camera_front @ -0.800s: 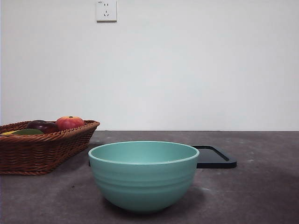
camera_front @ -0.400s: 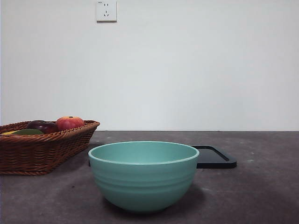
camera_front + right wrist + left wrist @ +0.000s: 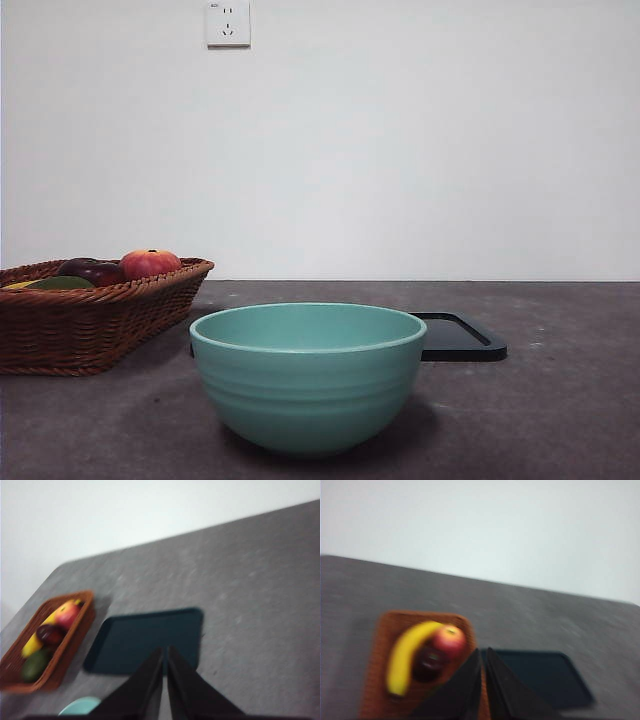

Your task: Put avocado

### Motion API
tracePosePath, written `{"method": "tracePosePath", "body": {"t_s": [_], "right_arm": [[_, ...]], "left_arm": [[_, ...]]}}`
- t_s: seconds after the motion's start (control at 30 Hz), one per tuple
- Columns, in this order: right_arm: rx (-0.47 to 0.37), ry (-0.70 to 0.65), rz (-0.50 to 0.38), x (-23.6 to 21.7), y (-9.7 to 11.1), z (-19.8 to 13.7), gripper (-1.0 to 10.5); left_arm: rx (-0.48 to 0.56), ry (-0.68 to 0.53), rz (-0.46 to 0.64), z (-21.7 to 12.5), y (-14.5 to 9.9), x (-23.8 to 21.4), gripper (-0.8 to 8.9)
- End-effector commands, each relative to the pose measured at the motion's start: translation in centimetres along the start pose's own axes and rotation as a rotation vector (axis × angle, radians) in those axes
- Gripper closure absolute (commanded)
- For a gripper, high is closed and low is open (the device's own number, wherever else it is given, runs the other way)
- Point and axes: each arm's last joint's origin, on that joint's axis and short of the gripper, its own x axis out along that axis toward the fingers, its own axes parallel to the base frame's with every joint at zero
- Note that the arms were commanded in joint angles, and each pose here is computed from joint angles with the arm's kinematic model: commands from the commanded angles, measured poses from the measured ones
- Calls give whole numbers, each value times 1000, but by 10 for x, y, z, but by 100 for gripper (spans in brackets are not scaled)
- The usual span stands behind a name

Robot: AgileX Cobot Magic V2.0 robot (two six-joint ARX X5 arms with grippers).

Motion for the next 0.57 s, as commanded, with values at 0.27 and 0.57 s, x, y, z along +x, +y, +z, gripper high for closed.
{"method": "tracePosePath", "body": {"t_s": [0.27,0.57], "right_arm": [[-134,153,150,3,16,31,937],[-151,301,160,15,16,30,937]], "left_arm": [[-45,232,-245,29,-8,25,797],[-37,352,-314,26,-5,48,795]]}}
